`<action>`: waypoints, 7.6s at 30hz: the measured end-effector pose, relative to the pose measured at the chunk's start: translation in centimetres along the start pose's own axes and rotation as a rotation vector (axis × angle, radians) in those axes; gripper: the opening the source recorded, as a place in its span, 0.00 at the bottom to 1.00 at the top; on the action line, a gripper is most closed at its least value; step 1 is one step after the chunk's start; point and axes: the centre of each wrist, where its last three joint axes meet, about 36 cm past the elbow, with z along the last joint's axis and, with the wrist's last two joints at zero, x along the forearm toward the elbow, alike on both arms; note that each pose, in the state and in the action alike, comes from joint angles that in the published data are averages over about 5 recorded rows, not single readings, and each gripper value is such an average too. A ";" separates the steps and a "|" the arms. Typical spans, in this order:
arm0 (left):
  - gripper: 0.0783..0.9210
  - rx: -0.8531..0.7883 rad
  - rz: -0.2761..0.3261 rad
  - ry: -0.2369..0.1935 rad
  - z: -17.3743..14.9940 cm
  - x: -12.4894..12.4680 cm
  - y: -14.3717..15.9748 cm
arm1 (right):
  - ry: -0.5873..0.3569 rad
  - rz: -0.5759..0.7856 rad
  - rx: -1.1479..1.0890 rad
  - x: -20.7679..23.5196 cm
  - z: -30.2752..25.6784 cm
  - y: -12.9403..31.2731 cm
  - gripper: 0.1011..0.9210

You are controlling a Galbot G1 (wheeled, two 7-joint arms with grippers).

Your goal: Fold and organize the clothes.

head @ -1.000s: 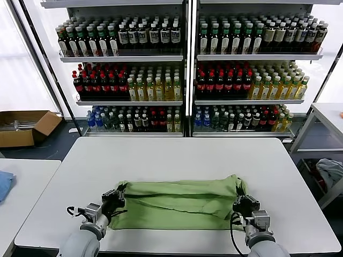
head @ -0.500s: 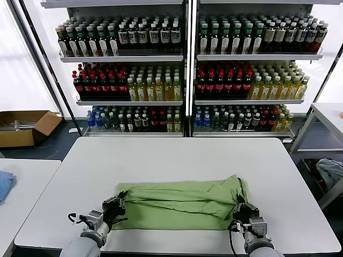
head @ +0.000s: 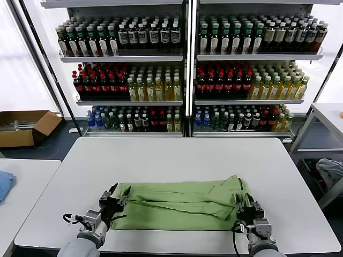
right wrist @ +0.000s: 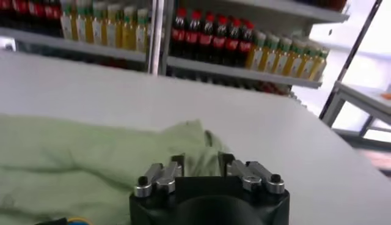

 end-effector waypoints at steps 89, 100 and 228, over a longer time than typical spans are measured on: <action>0.03 -0.105 -0.402 0.055 -4.2 3.7 23.4 | -0.129 -0.023 -0.035 1.2 -4.7 1.1 0.88; 0.03 -0.078 -0.333 0.006 -5.8 3.3 18.8 | -0.124 -0.002 -0.031 2.1 -4.1 0.5 0.88; 0.45 0.217 -0.079 0.154 4.9 -2.2 10.5 | -0.091 -0.115 -0.039 0.5 -1.1 5.5 0.88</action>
